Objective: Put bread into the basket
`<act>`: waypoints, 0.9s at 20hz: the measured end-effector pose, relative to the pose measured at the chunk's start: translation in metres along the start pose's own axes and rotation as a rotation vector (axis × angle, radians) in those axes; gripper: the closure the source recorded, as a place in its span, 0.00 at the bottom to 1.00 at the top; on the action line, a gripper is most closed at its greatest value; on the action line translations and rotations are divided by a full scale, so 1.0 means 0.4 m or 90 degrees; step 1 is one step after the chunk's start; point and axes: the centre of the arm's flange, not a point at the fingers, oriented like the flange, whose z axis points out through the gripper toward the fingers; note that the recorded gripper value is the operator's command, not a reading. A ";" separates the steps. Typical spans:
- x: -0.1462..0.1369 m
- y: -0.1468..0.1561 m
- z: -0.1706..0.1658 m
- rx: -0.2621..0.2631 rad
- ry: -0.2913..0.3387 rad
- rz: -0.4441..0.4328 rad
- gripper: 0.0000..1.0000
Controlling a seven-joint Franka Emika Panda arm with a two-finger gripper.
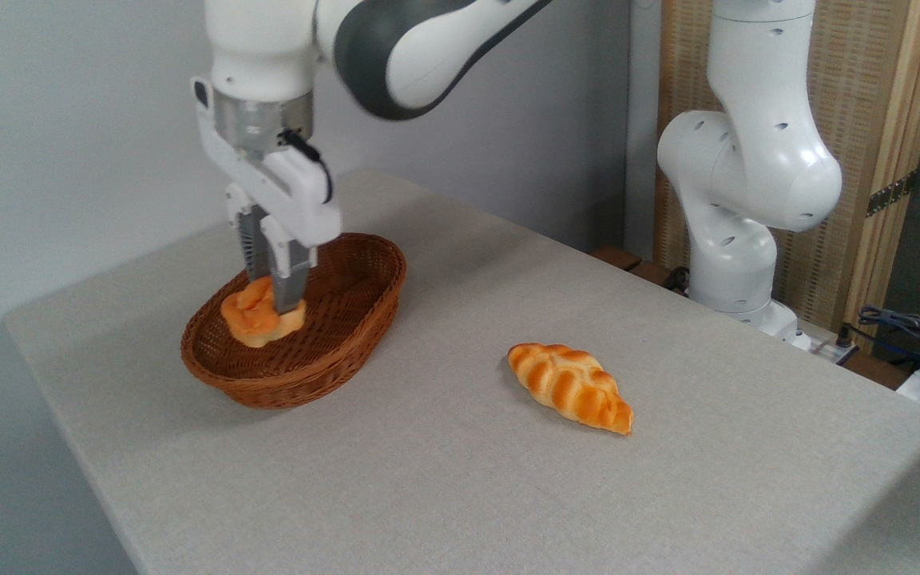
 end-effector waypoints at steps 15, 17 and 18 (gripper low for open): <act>0.016 0.010 0.038 -0.001 0.000 0.000 0.00; -0.020 -0.022 -0.030 -0.003 -0.015 -0.002 0.00; -0.047 -0.042 -0.080 -0.006 -0.032 0.003 0.00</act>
